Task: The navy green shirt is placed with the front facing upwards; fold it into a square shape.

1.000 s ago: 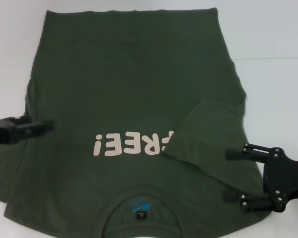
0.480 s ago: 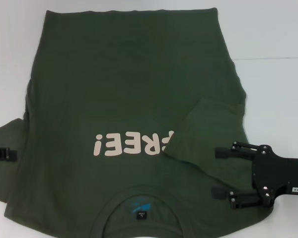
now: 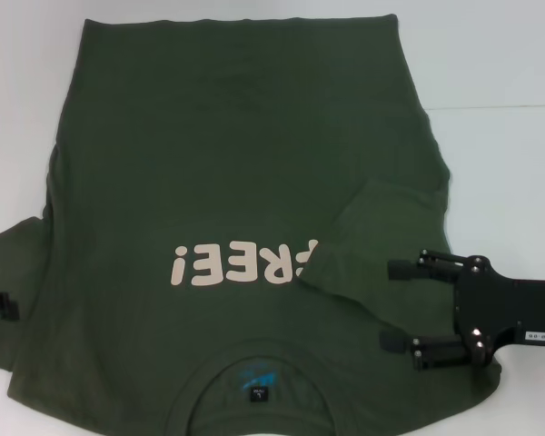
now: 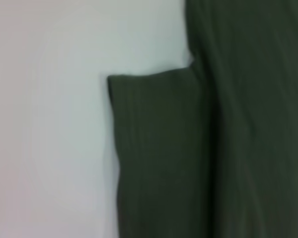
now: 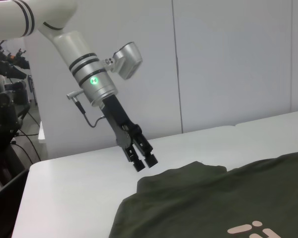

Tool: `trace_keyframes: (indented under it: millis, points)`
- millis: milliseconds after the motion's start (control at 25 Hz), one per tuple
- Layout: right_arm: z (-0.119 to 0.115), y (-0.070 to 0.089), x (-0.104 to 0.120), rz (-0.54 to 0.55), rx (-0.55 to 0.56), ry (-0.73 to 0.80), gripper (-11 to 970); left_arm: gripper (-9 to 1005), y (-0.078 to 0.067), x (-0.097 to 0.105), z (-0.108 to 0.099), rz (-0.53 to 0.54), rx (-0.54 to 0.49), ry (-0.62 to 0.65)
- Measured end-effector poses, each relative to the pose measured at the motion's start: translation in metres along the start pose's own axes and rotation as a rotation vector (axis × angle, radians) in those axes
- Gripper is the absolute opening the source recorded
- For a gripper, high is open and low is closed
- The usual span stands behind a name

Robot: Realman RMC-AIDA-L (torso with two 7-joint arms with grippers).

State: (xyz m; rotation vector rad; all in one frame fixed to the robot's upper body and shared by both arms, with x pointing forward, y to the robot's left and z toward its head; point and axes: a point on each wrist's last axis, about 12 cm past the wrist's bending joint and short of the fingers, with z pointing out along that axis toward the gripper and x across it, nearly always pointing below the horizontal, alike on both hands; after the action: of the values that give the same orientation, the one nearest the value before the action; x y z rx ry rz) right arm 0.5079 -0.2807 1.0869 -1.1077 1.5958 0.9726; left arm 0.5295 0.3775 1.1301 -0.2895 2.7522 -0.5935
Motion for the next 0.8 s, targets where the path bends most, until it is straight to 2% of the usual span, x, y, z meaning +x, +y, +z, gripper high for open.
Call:
trace_keyframes:
  millis: [480, 800]
  points:
    - [0.005, -0.006, -0.004, -0.005, 0.009, 0.004, 917, 918, 0.007, 0.002, 0.012, -0.021, -0.032, 0.024]
    - [0.007, -0.009, -0.005, -0.005, 0.011, 0.008, 913, 917, 0.009, 0.000, 0.013, -0.023, -0.043, 0.010]
